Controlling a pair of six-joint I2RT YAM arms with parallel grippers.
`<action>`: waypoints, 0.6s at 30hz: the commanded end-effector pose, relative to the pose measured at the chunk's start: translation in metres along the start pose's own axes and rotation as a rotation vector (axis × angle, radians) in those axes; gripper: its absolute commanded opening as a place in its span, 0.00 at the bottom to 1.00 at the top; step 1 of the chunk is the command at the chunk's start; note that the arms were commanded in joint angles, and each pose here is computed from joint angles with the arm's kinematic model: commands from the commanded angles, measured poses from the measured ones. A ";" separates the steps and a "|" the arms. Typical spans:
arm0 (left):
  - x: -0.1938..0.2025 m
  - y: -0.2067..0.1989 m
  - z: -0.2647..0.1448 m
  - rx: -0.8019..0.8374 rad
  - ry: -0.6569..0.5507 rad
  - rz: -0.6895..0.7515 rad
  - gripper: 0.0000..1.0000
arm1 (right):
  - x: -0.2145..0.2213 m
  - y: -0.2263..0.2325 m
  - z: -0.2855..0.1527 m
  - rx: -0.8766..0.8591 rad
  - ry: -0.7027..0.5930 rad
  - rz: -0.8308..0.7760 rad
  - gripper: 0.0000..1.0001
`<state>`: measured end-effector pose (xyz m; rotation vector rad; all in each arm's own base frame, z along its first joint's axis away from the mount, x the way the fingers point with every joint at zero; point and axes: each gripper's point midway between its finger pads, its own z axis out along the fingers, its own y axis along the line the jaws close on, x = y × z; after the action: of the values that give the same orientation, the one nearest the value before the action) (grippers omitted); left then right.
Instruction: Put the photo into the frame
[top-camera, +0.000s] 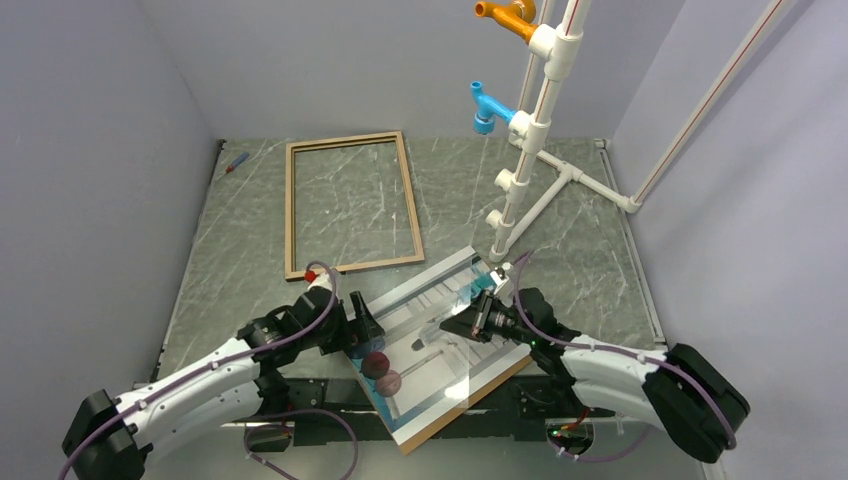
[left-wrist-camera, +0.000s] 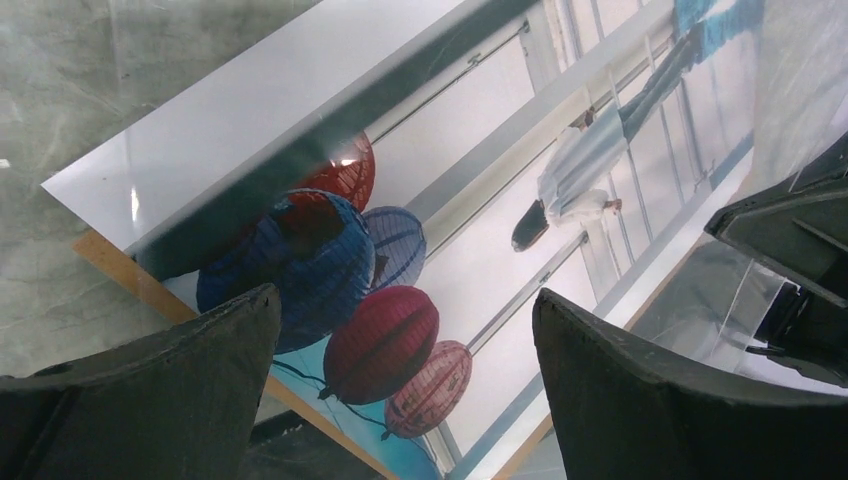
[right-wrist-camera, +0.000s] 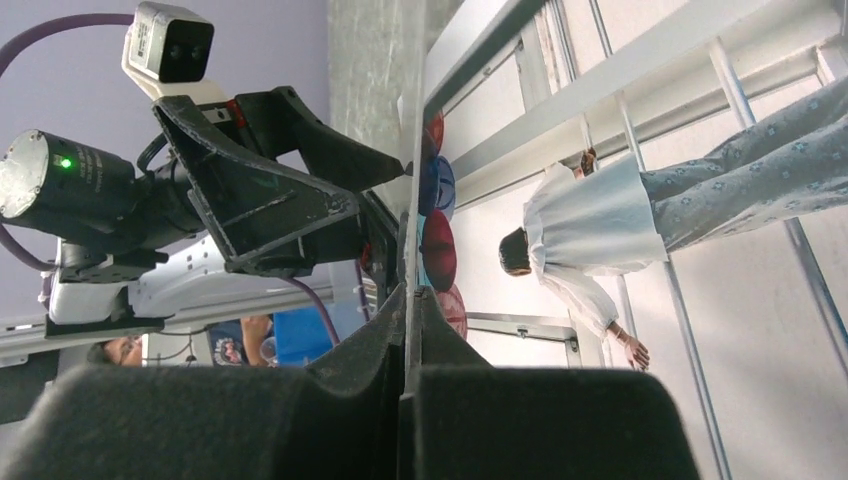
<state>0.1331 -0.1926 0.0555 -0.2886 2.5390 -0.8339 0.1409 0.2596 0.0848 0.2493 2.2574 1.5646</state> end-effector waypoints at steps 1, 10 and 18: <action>-0.021 -0.014 -0.016 0.022 -0.079 0.064 0.99 | -0.014 0.016 -0.002 0.007 -0.049 -0.067 0.00; -0.056 -0.028 -0.029 0.007 -0.165 0.148 0.99 | -0.031 0.054 -0.033 0.044 -0.118 -0.163 0.00; -0.084 -0.021 -0.016 -0.123 -0.069 0.220 0.98 | -0.049 0.090 -0.085 0.152 -0.217 -0.239 0.00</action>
<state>0.1912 -0.1782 0.1061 -0.1795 2.4658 -0.6257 0.1481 0.2276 0.1869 0.1600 2.1332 1.3410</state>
